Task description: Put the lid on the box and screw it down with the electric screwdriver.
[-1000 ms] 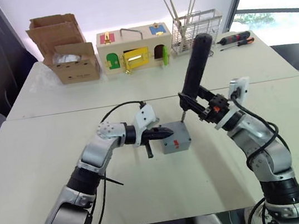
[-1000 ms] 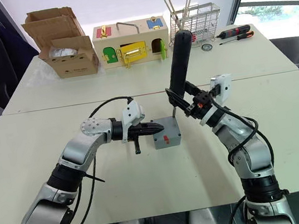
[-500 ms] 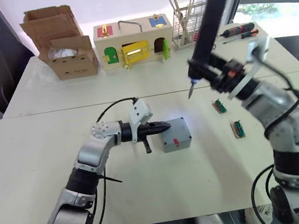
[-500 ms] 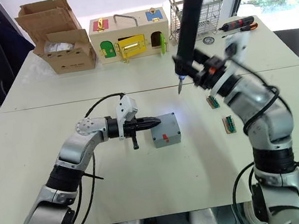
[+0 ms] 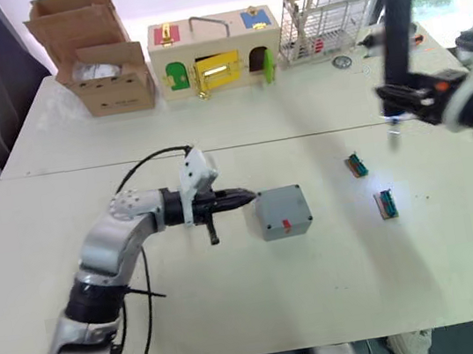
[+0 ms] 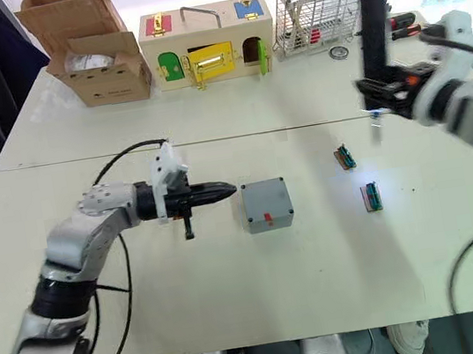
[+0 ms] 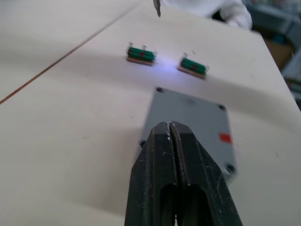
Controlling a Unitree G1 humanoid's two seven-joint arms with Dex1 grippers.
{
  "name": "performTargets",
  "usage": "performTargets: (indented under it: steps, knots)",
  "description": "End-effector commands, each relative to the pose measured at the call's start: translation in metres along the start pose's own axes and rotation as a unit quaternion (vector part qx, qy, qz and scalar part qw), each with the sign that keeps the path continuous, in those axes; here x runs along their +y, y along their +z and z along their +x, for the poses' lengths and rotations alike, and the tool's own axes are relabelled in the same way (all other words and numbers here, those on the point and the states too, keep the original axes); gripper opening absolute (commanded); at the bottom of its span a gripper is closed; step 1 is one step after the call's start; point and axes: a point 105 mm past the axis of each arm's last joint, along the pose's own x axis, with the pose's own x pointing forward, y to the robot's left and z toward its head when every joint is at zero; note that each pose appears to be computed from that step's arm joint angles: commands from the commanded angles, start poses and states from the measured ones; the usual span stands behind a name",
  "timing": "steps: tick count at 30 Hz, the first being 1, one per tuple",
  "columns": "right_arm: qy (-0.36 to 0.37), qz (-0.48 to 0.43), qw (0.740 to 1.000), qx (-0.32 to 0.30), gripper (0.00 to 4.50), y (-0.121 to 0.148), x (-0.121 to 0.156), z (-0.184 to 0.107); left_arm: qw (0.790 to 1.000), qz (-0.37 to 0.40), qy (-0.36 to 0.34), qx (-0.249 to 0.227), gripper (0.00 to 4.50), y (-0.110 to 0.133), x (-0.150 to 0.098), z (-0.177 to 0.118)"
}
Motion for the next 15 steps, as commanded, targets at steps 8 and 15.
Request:
performTargets:
  steps: [8, 15]
  knots:
    - [0.005, 0.162, 0.965, 0.205, 1.85, -0.072, -0.035, -0.016, 0.995, 0.078, -0.061, -0.015, 0.00, 0.014, -0.046, 0.032]
    - [-0.019, 0.151, 0.953, 0.262, 1.85, -0.104, -0.052, -0.004, 0.998, 0.049, -0.044, -0.020, 0.00, 0.007, -0.058, 0.037]
